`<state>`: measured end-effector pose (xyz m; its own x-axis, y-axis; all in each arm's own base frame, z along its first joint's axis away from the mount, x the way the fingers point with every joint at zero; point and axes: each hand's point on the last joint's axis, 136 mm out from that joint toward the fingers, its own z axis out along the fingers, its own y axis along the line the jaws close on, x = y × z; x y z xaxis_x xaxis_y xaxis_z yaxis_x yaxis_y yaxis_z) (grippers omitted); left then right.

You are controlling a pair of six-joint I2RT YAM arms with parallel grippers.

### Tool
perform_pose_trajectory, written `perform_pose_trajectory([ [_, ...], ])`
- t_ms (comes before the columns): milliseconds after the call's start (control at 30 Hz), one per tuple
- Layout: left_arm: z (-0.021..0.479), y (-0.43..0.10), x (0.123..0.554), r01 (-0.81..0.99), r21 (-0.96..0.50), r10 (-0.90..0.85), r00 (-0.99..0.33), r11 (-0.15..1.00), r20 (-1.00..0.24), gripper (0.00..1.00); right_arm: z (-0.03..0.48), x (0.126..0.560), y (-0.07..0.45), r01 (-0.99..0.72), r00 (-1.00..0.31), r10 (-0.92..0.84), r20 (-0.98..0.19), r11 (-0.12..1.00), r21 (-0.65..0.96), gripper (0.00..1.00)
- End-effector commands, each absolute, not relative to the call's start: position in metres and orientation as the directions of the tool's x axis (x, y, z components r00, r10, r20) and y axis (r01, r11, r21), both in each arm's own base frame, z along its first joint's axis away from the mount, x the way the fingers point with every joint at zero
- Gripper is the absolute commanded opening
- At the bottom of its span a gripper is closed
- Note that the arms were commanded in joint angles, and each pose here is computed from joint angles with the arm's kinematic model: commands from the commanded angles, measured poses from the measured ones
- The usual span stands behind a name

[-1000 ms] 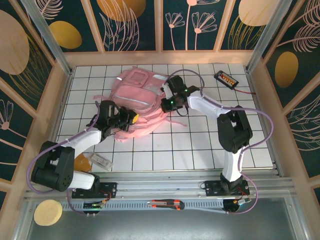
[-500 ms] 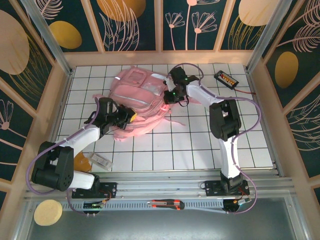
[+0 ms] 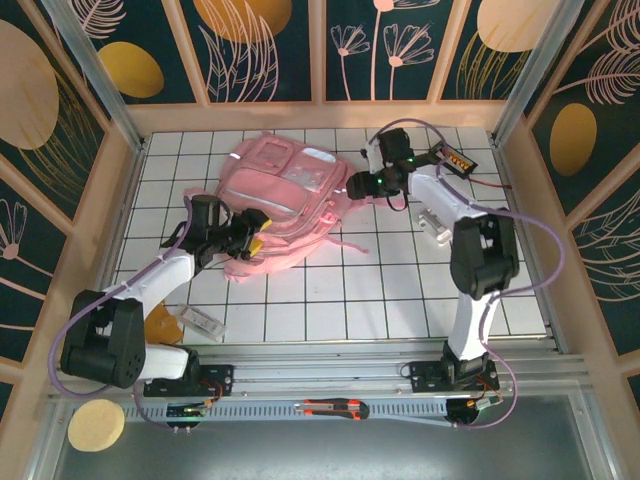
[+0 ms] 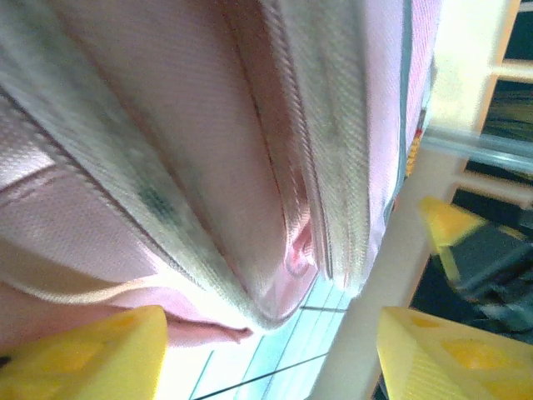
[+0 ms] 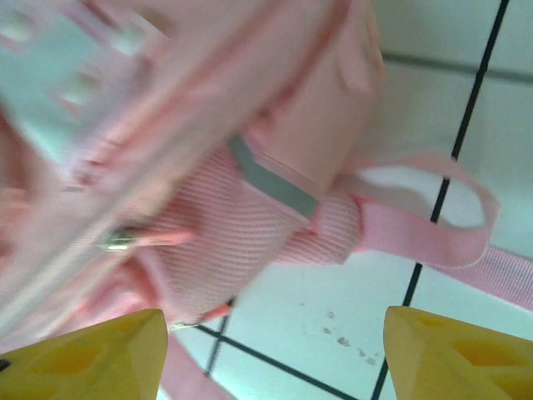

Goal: Pack the student bag

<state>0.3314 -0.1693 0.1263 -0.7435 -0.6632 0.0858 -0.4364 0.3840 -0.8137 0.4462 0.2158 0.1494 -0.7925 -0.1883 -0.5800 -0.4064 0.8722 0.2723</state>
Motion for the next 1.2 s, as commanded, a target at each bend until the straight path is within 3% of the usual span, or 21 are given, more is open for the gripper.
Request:
perform_pose_trajectory([
  [0, 0.141, -0.162, 0.331, -0.405, -0.786, -0.646, -0.763, 0.467, 0.009, 0.81, 0.23, 0.45, 0.237, -0.547, -0.589, -0.14, -0.796, 0.794, 0.264, 0.73],
  [167, 0.157, -0.141, 0.336, -0.355, -0.694, -0.615, -0.772, 0.627, -0.16, 0.98, 0.254, 0.409, 0.267, -0.812, -0.304, -0.179, -0.936, 0.562, 0.156, 0.75],
  [400, 0.191, -0.112, 0.359, -0.259, -0.534, -0.513, -0.754, 0.805, -0.409, 0.99, 0.235, 0.396, 0.293, -0.904, -0.191, -0.258, -0.947, 0.423, 0.067, 0.8],
  [500, 0.194, -0.105, 0.371, -0.234, -0.43, -0.428, -0.79, 0.872, -0.438, 0.99, 0.234, 0.388, 0.299, -0.916, -0.093, -0.262, -0.961, 0.401, -0.02, 0.9],
  [700, 0.197, -0.112, 0.395, -0.213, -0.465, -0.423, -0.805, 0.86, -0.415, 0.99, 0.221, 0.382, 0.304, -0.928, -0.081, -0.273, -0.959, 0.372, -0.028, 0.9],
  [933, 0.181, -0.126, 0.408, -0.263, -0.644, -0.53, -0.807, 0.718, -0.262, 0.99, 0.194, 0.374, 0.302, -0.94, -0.059, -0.318, -0.946, 0.337, -0.055, 0.88],
  [1167, 0.168, -0.128, 0.413, -0.295, -0.664, -0.552, -0.806, 0.688, -0.214, 0.99, 0.165, 0.369, 0.31, -0.953, -0.033, -0.374, -0.927, 0.292, -0.084, 0.87],
])
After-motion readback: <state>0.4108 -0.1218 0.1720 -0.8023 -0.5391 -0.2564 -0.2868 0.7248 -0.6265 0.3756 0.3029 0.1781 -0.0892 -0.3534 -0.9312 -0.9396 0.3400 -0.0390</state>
